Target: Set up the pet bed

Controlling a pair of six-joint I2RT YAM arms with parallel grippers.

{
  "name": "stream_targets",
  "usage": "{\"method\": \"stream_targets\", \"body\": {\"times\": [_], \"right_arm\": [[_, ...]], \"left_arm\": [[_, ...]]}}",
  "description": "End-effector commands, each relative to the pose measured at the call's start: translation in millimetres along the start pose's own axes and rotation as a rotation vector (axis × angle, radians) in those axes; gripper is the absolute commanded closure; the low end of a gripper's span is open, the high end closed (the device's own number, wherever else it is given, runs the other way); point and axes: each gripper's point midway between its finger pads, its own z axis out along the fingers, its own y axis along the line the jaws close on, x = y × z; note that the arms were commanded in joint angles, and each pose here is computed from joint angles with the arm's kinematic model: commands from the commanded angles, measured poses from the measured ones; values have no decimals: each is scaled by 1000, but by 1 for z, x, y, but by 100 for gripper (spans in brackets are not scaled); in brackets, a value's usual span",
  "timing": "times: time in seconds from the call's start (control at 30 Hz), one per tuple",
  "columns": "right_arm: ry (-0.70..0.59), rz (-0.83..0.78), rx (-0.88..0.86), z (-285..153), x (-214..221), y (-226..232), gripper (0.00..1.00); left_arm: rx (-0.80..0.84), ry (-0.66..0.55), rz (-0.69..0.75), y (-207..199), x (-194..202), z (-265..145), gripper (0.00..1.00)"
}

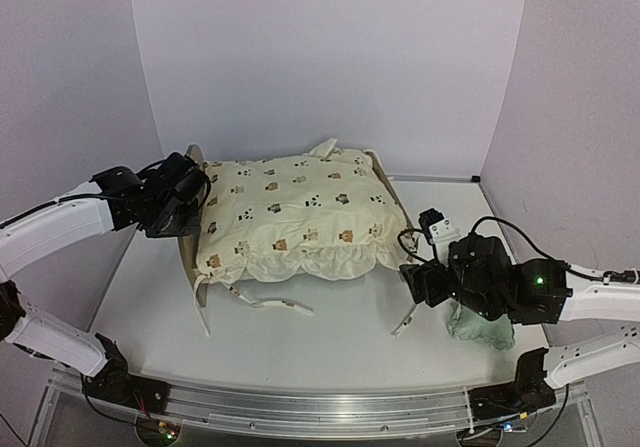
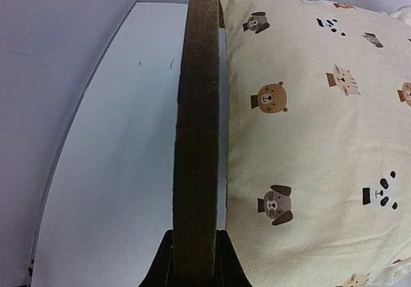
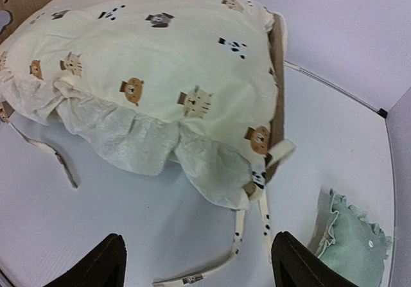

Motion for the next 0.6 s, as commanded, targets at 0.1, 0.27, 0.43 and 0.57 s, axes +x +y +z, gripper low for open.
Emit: {"method": "stream_targets", "body": {"times": [0.1,0.27,0.43,0.57], "right_arm": [[-14,23,137,8,-21,-26,22],[12,117,98,39,-37,-31,28],[63,224,49,91,-71,-46,29],[113,321,16,144,-86,-62,34]], "left_arm": [[-274,-107,-51,74,-23,-9,95],[-232,-129,-32,60,-37,-7,94],[-188,-122,-18,54,-33,-4,93],[-179,-110,-6,54,-27,-1,93]]}}
